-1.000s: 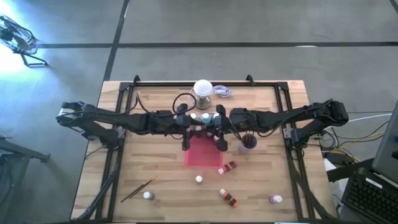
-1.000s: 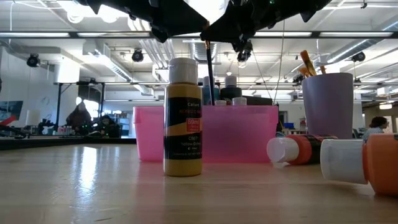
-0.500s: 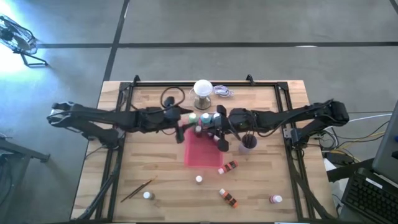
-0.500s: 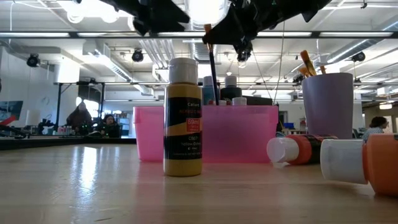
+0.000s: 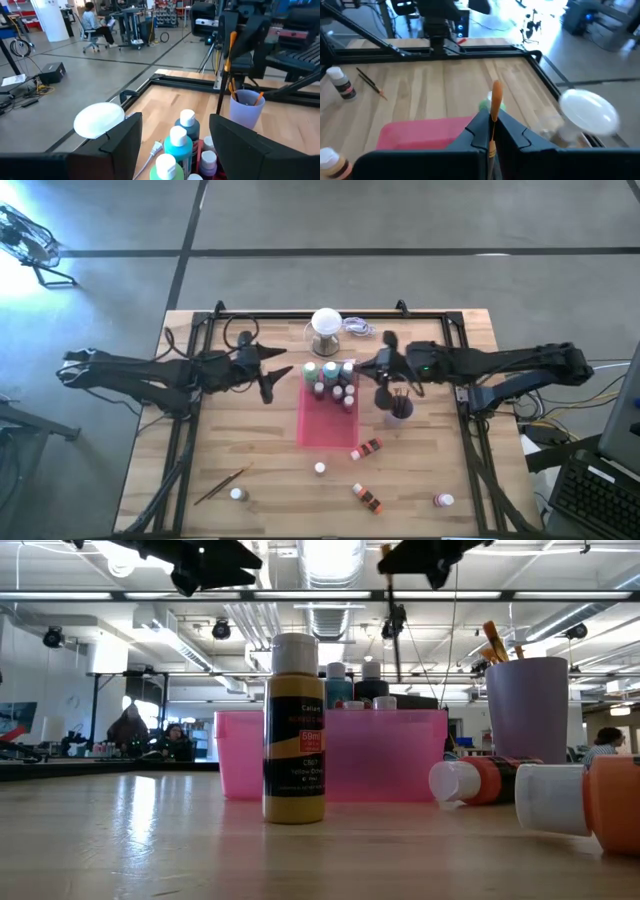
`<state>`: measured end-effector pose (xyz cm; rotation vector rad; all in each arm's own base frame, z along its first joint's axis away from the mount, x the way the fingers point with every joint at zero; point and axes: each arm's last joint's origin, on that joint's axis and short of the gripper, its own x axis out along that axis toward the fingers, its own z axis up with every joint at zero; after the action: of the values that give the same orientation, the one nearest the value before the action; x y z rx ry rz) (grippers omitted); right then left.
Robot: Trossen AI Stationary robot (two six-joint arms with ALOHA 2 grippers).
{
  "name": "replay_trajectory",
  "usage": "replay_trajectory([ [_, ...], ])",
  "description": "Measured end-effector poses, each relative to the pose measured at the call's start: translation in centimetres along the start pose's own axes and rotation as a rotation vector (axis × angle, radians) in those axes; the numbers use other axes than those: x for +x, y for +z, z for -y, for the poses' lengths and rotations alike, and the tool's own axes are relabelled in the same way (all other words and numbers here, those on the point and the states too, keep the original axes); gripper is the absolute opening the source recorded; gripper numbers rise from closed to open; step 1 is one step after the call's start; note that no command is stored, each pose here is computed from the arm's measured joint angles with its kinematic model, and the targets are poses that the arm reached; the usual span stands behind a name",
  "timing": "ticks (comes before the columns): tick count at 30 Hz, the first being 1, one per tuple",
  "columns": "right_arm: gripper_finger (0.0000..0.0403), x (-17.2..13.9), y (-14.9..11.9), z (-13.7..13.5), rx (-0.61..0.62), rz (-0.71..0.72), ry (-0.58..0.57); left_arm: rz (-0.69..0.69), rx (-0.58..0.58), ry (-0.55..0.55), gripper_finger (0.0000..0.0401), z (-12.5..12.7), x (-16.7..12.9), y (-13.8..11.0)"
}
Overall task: Pick & Place Paint Supplies
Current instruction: Put the orange paintbrush into the purple cup
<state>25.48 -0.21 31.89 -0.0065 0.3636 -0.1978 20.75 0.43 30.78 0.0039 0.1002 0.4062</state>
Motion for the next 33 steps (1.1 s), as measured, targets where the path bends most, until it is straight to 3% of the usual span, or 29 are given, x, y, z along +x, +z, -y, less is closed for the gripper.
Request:
replay_trajectory([
  [11,0.0011,-6.6,-0.5,1.0,0.109,-0.069,-0.106,-0.001,-0.003,-0.001,0.0236,-0.1,-0.2,-0.3],
  [19,0.0012,-9.6,-0.2,0.3,0.136,0.007,-0.034,0.007,-0.005,-0.002,0.0236,-0.1,-0.2,-0.2],
  [26,0.0011,-11.5,-1.2,-1.1,0.207,-0.036,0.059,0.013,-0.007,0.0,0.0236,-0.1,-0.2,-0.2],
  [33,0.0011,-12.3,-2.4,-2.8,0.172,-0.039,-0.049,0.015,0.003,0.001,0.0236,-0.1,-0.2,-0.2],
])
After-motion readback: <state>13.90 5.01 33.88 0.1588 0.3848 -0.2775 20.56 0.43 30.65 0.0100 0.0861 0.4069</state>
